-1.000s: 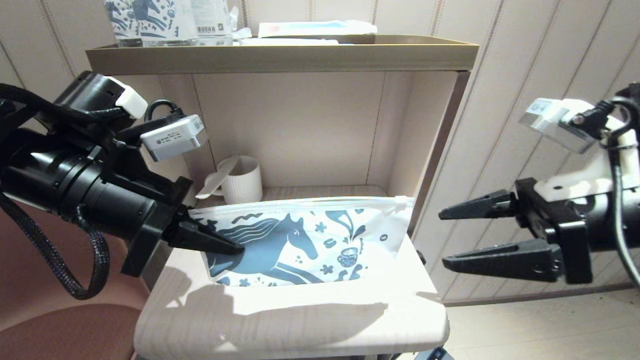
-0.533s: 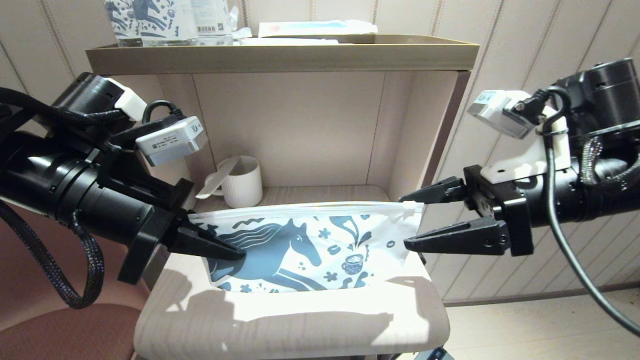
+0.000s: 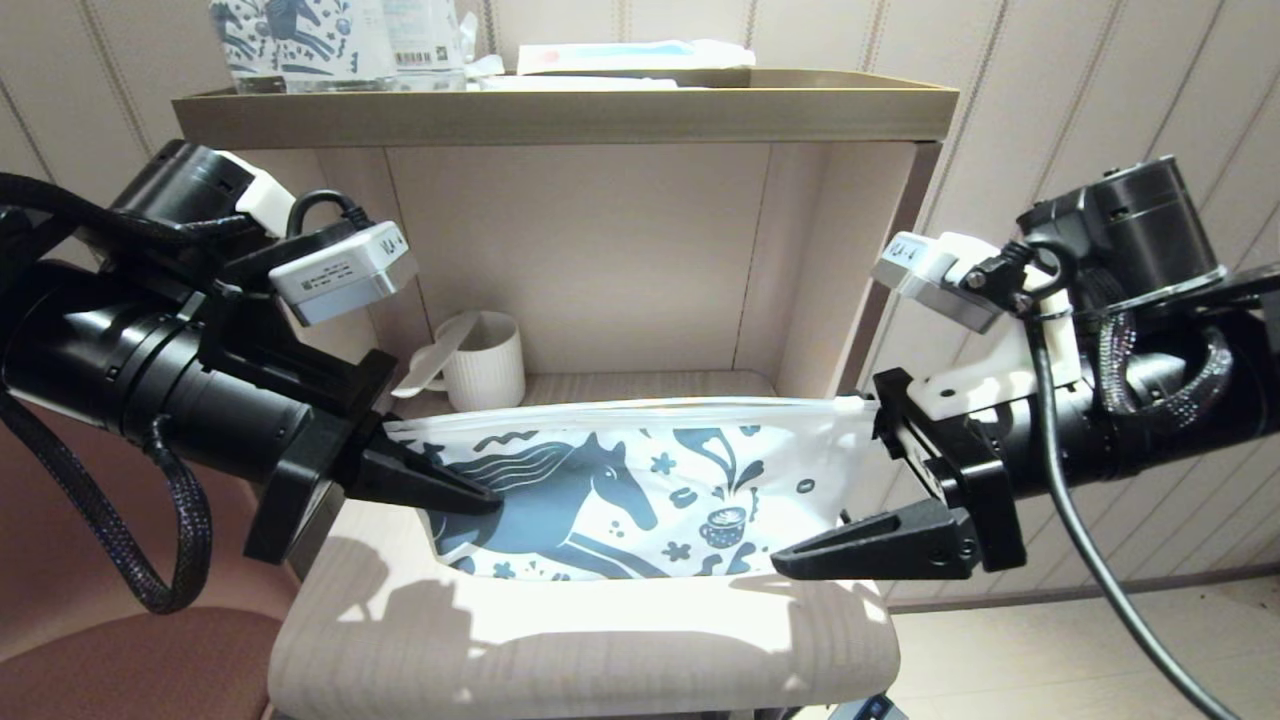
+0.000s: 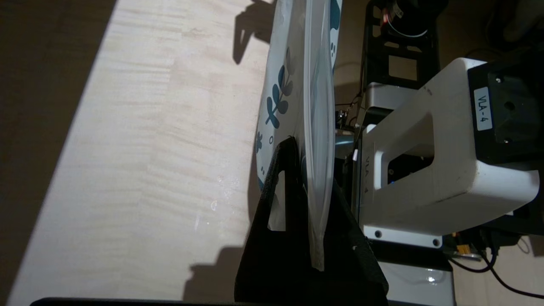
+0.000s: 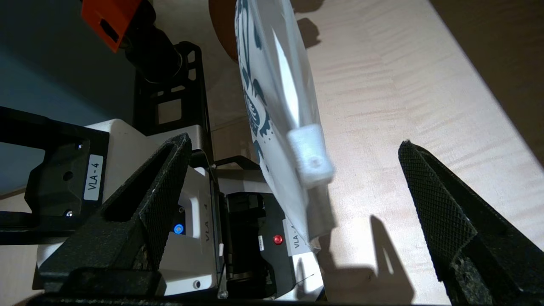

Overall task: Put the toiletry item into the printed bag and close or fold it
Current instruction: Hand it to the other hand

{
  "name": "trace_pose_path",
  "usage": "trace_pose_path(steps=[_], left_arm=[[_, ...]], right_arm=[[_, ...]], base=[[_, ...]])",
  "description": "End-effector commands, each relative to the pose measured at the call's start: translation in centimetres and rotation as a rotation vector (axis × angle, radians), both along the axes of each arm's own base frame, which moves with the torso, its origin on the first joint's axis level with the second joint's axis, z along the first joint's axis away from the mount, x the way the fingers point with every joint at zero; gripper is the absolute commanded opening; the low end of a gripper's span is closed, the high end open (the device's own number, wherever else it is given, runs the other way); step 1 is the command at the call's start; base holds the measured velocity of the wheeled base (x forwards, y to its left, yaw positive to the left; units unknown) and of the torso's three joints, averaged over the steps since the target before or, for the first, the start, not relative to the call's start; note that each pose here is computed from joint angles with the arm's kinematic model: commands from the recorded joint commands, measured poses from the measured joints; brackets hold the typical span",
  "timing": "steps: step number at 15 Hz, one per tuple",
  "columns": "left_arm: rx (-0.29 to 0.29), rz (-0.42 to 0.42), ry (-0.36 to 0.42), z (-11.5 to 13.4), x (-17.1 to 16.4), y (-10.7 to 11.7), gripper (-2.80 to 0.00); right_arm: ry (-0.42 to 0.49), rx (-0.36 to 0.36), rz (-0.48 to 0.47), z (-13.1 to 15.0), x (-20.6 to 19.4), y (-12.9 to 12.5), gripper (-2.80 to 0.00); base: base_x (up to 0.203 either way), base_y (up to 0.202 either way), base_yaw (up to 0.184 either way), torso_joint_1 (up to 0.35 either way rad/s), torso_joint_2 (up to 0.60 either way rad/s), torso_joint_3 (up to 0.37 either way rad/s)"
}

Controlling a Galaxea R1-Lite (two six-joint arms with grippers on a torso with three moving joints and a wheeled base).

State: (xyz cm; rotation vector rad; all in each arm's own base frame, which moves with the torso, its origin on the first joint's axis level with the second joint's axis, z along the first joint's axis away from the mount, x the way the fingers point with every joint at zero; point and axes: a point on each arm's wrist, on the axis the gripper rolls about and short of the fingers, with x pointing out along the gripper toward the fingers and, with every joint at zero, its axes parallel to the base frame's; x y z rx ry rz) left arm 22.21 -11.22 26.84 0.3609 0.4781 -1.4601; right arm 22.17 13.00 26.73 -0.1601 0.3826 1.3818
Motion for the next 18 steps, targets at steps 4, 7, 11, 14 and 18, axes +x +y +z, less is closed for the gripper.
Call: trace_pose_path(steps=[4, 7, 11, 14, 18], left_arm=[[0.001, -0.005, 0.004, -0.12, 0.14, -0.09, -2.8], [0.001, -0.007, 0.006, -0.16, 0.16, -0.14, -2.8], [0.003, -0.008, 0.01, -0.27, 0.21, -0.2, -2.8], [0.004, -0.008, 0.011, -0.31, 0.25, -0.22, -2.8], [0.007, -0.021, 0.011, -0.59, 0.35, -0.36, -2.8]], right_arm=[[0.002, 0.0, 0.016, -0.08, -0.07, 0.28, 0.0], [0.002, 0.0, 0.016, -0.07, -0.03, 0.3, 0.0], [0.005, -0.003, 0.024, -0.21, 0.22, 0.65, -2.8], [-0.011, -0.006, 0.033, -0.32, 0.21, 0.66, -2.8], [-0.013, -0.007, 0.044, -0.32, 0.0, 0.9, -2.8]], base=[[0.0, 0.0, 0.0, 0.0, 0.0, 0.0], [0.0, 0.0, 0.0, 0.0, 0.0, 0.0], [0.0, 0.0, 0.0, 0.0, 0.0, 0.0], [0.0, 0.0, 0.0, 0.0, 0.0, 0.0], [0.0, 0.0, 0.0, 0.0, 0.0, 0.0]])
